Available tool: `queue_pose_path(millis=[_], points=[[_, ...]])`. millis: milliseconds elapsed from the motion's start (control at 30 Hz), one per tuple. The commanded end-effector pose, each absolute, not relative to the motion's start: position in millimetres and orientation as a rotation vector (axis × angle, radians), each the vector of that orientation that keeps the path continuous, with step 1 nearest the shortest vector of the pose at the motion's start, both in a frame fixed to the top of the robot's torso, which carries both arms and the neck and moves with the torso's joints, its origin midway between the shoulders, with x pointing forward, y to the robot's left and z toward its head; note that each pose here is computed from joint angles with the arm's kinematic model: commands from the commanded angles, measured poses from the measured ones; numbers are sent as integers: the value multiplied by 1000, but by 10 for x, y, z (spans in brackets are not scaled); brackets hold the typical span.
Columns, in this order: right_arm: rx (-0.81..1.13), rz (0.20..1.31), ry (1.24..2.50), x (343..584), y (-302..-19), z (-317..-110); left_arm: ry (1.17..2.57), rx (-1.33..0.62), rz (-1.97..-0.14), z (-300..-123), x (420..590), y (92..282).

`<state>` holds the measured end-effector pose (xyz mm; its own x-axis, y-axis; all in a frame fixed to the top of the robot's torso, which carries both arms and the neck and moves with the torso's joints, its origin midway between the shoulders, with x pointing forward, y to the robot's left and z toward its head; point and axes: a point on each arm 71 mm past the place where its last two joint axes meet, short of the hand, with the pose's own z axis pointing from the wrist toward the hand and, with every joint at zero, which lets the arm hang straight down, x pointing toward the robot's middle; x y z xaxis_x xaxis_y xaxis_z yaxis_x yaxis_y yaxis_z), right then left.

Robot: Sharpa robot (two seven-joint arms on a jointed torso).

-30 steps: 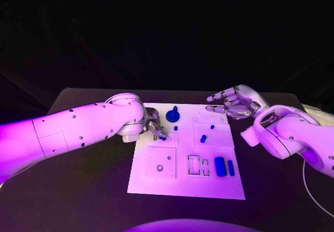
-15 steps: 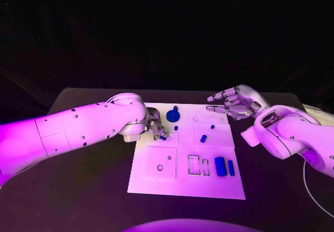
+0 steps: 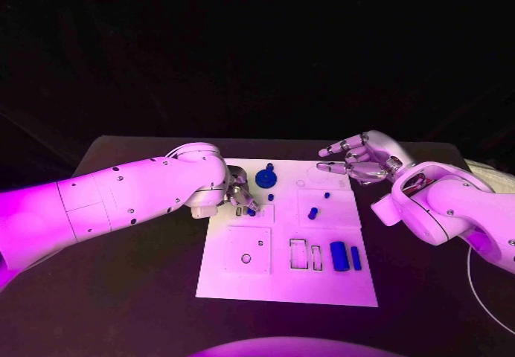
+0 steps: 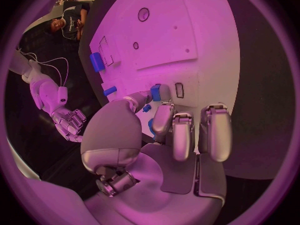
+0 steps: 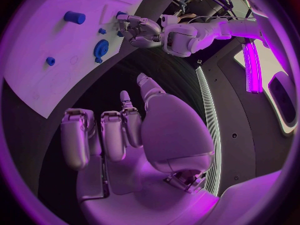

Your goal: Assemble the parts on the task board

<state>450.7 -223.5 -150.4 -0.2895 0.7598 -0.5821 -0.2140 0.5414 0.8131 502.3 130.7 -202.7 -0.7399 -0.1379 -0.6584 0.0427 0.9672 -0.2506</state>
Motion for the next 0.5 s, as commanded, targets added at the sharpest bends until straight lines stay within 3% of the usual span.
queue_pose_path(millis=[33, 500], points=[[454, 1036, 1600, 4493, -2210, -1501, 2407, -47, -330, -2055, 5000, 1270], [448, 1045, 1604, 4476, -2189, -1493, 2399, -58, -330, -2056, 5022, 1267]])
